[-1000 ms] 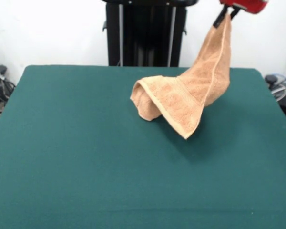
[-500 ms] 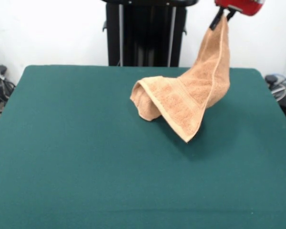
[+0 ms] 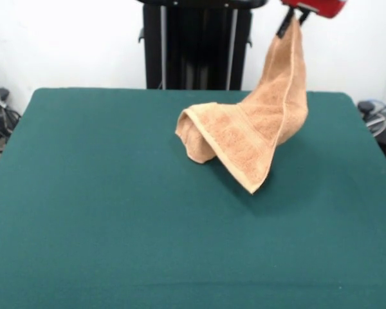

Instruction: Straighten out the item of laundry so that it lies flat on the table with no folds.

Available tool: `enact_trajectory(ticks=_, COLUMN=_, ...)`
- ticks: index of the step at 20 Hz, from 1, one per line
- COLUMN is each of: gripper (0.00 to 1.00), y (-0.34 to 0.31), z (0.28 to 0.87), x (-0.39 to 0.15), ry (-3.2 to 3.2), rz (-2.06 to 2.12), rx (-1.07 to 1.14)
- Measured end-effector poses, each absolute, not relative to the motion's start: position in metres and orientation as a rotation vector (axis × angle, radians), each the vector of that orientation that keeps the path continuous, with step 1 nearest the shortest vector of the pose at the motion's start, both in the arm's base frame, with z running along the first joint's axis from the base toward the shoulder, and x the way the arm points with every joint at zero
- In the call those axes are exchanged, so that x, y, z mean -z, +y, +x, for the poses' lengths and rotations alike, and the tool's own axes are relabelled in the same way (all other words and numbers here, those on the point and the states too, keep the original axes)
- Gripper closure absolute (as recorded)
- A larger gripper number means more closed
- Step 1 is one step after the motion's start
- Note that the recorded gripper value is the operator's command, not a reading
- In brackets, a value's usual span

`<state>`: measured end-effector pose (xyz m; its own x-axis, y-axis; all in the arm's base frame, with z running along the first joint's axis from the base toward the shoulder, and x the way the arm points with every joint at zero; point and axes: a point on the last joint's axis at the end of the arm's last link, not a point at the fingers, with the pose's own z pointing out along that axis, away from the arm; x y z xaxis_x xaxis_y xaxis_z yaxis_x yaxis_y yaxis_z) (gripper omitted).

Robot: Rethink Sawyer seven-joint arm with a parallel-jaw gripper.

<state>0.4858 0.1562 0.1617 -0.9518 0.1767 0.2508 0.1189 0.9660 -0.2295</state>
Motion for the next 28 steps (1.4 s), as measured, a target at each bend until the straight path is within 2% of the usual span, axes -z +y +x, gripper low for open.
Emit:
enact_trajectory(ticks=2, gripper=1.00, y=0.139, z=0.491, x=-0.165, ry=-2.840, rz=-0.279, rx=-0.281)
enact_trajectory(ticks=6, gripper=1.00, y=0.061, z=0.514, x=-0.170, ry=-2.815, rz=-0.489, rx=-0.211)
enact_trajectory(ticks=14, gripper=1.00, y=-0.017, z=0.551, x=-0.145, ry=-2.804, rz=-0.553, rx=-0.227)
enact_trajectory(ticks=28, gripper=1.00, y=0.003, z=0.575, x=-0.112, ry=-2.826, rz=-0.394, rx=-0.210)
